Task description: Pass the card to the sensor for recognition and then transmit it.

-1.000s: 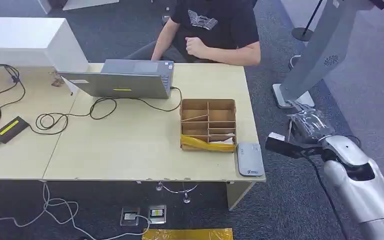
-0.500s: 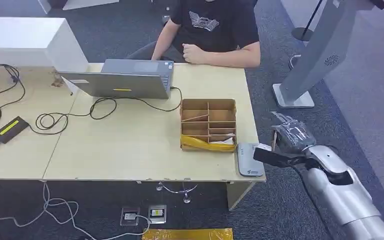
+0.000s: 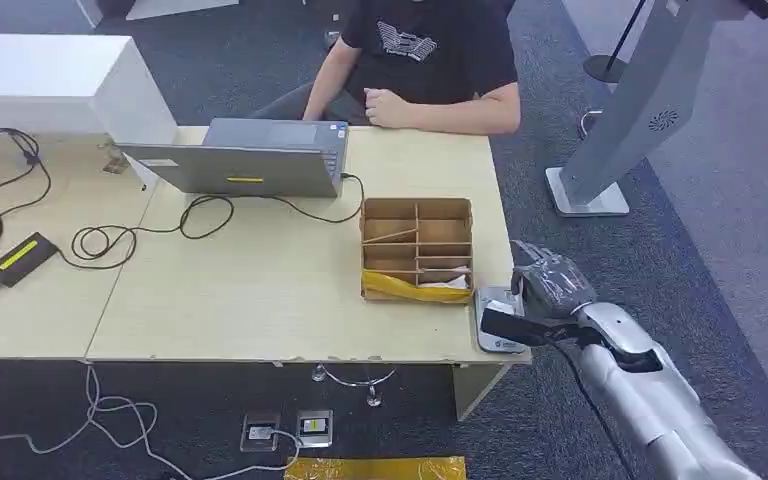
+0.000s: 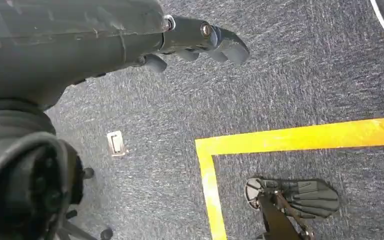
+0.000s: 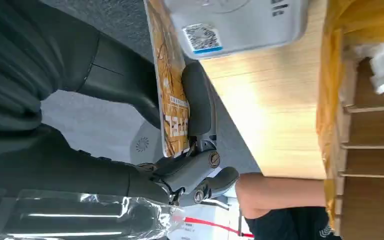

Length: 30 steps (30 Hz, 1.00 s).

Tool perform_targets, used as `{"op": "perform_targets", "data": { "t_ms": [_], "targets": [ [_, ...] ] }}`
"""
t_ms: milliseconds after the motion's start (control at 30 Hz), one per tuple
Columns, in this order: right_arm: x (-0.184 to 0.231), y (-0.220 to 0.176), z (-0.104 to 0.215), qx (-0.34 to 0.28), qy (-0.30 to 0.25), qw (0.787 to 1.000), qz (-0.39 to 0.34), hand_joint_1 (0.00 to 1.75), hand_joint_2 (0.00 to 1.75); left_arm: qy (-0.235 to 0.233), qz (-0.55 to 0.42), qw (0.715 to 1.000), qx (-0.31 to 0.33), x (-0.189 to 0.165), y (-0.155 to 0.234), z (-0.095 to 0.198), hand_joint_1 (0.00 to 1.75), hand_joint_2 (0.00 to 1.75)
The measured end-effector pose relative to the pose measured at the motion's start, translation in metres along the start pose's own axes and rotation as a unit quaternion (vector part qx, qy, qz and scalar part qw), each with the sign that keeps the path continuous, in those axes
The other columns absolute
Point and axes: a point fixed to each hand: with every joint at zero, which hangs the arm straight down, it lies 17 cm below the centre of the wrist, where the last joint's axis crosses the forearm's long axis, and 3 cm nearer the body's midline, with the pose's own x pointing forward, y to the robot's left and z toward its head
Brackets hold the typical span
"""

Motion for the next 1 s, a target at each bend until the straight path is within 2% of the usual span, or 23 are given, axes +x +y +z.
{"op": "perform_targets", "data": {
  "t_ms": [300,600,733,1000],
  "targets": [
    [0.014,0.014,-0.008,0.010,-0.006,1.000,-0.008,1.75,1.75,0.000,0.008,1.000,0.000,0.000,0.000,0.000,0.00,0.00],
    [0.015,0.004,-0.015,-0.005,-0.009,1.000,-0.003,1.75,1.75,0.001,0.010,1.000,0.000,0.000,0.000,0.000,0.00,0.00],
    [0.008,-0.022,-0.022,-0.016,-0.004,1.000,0.004,1.75,1.75,0.002,0.014,1.000,0.000,0.000,0.000,0.000,0.00,0.00],
    [-0.006,-0.116,-0.038,-0.059,0.006,0.997,0.042,1.75,1.75,0.007,0.017,1.000,0.000,-0.002,0.000,0.000,0.00,0.00]
  ]
}}
